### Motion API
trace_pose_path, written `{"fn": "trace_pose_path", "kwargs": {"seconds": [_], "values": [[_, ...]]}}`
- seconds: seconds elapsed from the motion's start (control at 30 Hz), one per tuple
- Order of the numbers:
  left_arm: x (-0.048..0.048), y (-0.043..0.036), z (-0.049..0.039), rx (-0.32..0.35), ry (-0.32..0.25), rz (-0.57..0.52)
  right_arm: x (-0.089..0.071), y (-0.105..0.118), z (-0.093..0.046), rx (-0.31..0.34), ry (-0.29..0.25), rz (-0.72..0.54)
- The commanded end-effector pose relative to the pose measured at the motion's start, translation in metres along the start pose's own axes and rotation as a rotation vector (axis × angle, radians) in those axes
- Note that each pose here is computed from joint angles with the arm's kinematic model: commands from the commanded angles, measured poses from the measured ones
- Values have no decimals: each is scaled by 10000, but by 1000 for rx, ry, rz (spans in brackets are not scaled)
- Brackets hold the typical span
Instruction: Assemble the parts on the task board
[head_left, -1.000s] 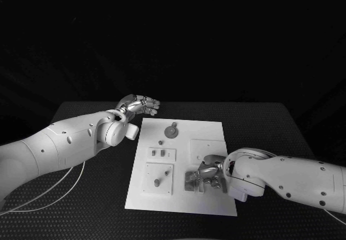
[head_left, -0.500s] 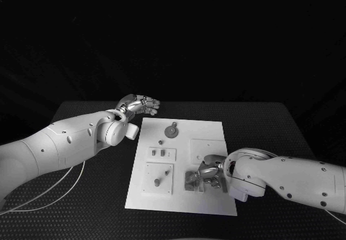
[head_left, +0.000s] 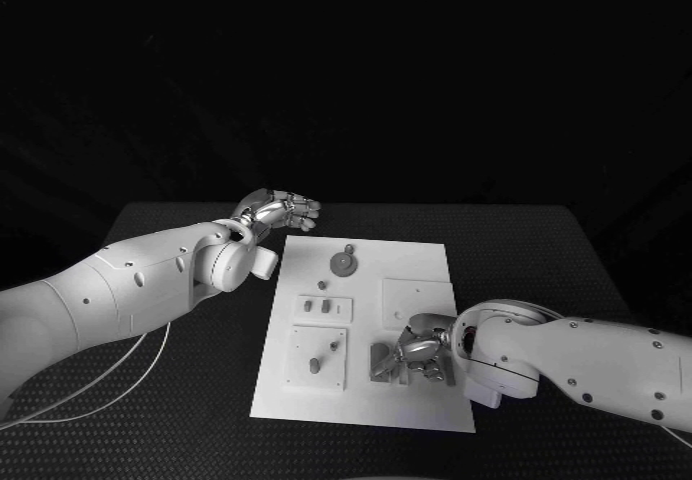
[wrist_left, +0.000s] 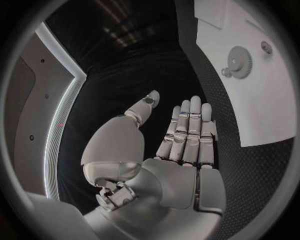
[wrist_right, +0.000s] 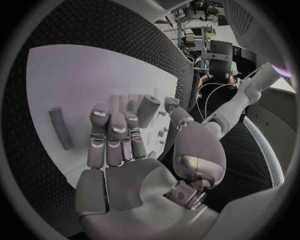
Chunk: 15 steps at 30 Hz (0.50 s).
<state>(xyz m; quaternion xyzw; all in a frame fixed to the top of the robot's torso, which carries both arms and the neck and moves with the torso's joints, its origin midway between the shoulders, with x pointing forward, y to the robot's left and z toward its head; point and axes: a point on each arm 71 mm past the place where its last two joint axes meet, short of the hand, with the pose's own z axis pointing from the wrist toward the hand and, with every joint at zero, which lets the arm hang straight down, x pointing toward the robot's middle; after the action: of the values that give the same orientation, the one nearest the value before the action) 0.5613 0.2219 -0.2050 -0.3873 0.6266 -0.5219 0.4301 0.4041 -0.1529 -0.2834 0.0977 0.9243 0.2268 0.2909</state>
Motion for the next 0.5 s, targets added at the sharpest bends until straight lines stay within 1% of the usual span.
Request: {"fn": "trace_pose_path", "kwargs": {"seconds": [0.03,0.27,0.5], "values": [[24,-13,4,6,16,-9,48,0,4,-9,30,-29],[27,-14,4,6,17,-10,20,-10,14,9,-3,-74],[25,-13,4,5,16,-10,15,-1,21,12,-17,-84]]}}
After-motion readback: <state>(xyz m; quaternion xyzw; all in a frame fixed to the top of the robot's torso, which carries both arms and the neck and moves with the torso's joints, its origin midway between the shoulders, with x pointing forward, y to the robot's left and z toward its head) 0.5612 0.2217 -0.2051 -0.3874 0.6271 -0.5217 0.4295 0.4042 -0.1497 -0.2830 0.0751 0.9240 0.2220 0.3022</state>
